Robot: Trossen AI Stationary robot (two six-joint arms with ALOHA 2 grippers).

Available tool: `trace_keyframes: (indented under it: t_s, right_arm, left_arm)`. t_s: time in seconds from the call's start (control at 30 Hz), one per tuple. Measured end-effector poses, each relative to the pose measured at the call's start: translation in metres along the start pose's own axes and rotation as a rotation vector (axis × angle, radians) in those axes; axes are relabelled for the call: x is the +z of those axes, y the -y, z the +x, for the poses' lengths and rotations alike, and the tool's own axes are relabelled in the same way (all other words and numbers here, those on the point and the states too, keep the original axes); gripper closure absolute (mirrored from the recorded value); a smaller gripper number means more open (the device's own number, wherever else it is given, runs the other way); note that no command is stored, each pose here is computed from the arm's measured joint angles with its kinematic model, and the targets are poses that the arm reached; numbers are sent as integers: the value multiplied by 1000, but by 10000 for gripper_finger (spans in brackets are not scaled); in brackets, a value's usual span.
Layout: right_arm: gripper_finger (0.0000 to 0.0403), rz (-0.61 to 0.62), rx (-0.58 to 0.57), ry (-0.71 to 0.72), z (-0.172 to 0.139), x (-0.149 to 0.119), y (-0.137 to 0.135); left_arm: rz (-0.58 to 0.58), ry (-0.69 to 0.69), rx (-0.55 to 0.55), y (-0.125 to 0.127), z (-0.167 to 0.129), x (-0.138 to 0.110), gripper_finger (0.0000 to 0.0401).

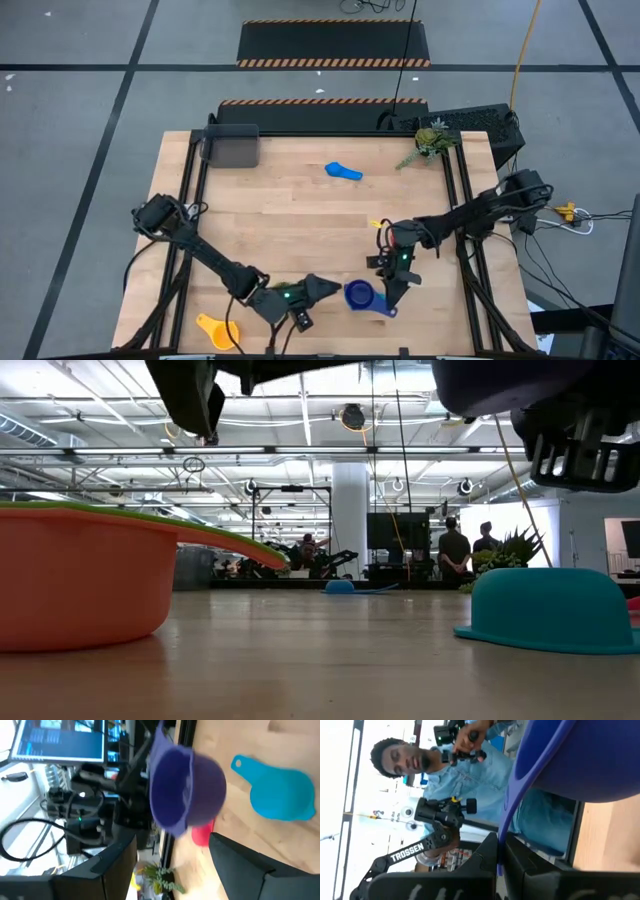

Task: Nest measuring cups in basket
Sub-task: Stack the purple measuring cup on top of the green measuring cup

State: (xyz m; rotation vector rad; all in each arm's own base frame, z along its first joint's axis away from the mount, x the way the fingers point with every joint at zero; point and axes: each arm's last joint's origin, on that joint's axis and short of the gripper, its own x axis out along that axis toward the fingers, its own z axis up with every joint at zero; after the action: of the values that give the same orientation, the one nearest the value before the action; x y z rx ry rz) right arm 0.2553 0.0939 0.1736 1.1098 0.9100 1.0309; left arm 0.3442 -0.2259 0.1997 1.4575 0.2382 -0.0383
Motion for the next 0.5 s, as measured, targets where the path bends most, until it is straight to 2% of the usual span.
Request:
trace_keyframes:
  t_s: [0.2, 0.5]
  right_arm:
    - [403, -48, 28, 7, 4, 2, 4]
    - [403, -50, 34, -16, 11, -1, 12]
  left_arm:
    - [29, 129, -1, -2, -4, 8, 171]
    - [68, 141, -24, -2, 6, -2, 208]
